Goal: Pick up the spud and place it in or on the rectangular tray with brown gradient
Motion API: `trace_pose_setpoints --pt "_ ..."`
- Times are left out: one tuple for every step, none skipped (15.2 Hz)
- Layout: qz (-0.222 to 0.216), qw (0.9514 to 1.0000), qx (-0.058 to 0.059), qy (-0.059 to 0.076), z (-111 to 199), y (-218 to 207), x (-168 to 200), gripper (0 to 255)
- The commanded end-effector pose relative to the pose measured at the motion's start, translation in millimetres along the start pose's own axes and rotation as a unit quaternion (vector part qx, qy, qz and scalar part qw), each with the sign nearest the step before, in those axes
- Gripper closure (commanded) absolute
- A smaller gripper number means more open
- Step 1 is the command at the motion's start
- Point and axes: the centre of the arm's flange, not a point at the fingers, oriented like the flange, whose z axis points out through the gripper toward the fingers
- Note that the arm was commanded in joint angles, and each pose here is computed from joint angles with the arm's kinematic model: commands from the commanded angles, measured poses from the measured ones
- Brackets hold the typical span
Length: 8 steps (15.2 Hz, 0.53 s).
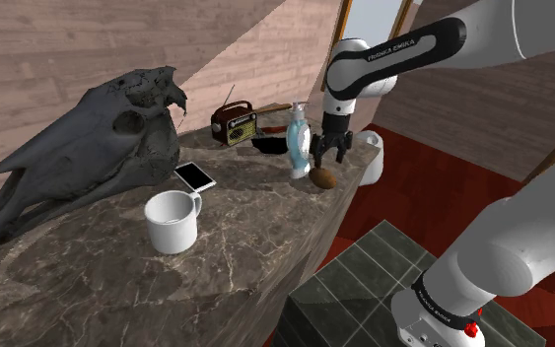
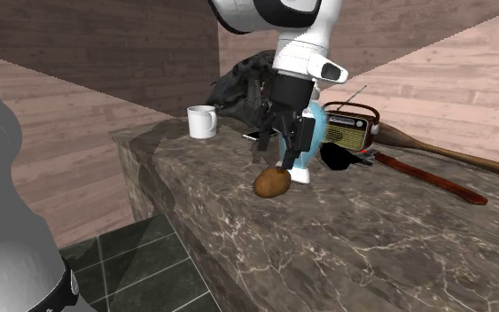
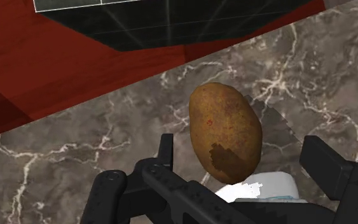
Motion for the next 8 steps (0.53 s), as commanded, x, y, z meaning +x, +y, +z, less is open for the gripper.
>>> trace_pose_setpoints --pt "0.0 1.0 0.004 -0.003 13.5 -1.1 22.0 0" --pt "0.0 1.0 0.004 -0.003 18.8 -1.1 22.0 0" --pt "0.0 1.0 0.004 -0.003 24.1 -1.1 22.0 0" --pt "0.0 1.0 0.004 -0.003 29.3 -1.2 21.9 0" --pt "0.0 1.0 0.004 -0.003 34.6 -1.2 21.9 0" --pt "0.0 1.0 0.004 -0.003 39.9 -1.3 21.9 0" --pt "0.0 1.0 0.004 -0.003 45.2 -1.3 21.9 0" --pt "0.0 1.0 0.004 -0.003 50.5 -1.3 21.8 0"
